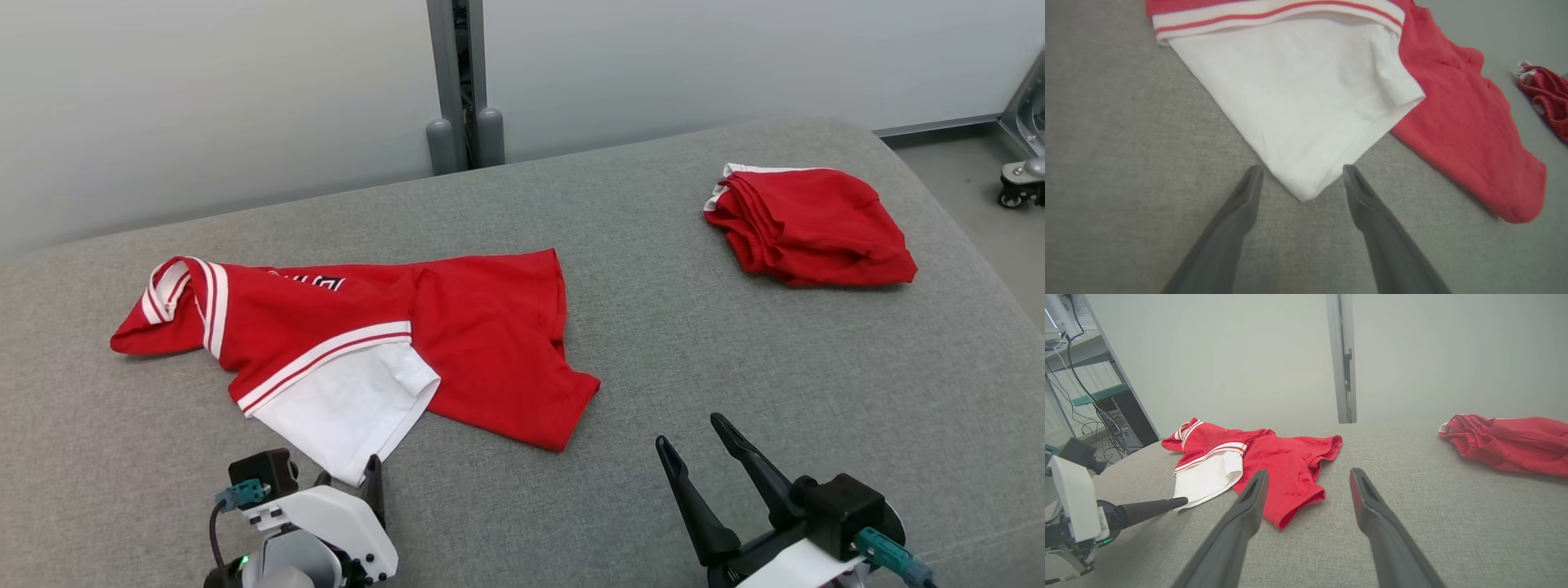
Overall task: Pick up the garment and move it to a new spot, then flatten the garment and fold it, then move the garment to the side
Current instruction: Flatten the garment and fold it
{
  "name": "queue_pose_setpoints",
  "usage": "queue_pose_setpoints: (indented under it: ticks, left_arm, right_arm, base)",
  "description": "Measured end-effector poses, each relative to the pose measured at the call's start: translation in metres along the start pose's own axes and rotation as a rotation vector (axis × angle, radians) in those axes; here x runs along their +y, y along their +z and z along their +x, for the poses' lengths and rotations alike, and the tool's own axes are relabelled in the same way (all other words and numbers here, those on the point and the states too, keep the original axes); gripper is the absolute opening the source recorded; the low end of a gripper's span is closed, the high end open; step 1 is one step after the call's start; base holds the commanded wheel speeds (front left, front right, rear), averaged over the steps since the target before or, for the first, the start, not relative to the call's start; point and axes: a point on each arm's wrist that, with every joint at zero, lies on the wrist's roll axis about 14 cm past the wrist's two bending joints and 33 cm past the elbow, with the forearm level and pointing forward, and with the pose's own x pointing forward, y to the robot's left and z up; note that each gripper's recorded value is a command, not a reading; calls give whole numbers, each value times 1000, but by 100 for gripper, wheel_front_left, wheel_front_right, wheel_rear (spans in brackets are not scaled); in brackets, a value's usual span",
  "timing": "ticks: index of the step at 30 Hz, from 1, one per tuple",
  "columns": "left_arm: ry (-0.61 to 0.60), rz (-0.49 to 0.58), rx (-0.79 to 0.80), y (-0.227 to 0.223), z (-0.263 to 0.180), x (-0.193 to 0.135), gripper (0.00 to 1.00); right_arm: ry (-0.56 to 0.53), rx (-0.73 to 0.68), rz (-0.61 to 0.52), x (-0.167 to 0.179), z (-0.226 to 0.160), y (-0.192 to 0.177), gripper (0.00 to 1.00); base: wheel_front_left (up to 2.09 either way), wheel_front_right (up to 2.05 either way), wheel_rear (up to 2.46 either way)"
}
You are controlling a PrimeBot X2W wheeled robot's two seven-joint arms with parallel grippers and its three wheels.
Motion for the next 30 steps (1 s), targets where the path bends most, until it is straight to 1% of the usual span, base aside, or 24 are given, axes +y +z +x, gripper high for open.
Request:
queue_pose_setpoints:
  ticks: [1,2,3,6,11,16,24,30]
  left_arm:
    - [3,26,-10,1,1,0,62]
    - [4,46,-19,2,3,0,38]
    - [7,63,-29,2,4,1,0]
    - [12,127,-55,5,7,4,0]
    - [35,198,-71,6,6,17,0]
    - [80,265,-131,19,0,40,0]
    - [199,330,-228,44,-21,84,0]
    - [293,372,-325,68,-45,108,0]
  right_arm:
    - [-3,1,0,-1,-1,0,100]
    - [-6,1,-1,-2,-1,0,100]
    - [-8,2,-1,-3,-2,-1,100]
    - [-15,6,-3,-5,-2,-1,100]
    - [-18,5,-4,-8,0,-1,100]
    - [2,10,2,-3,7,-3,100]
    - [42,32,11,7,15,-11,100]
    - [63,41,6,11,19,-13,100]
  base:
    - [0,0,0]
    - [0,0,0]
    - [0,0,0]
    - [0,0,0]
    - [0,0,0]
    - [0,0,0]
    - [0,0,0]
    - [0,0,0]
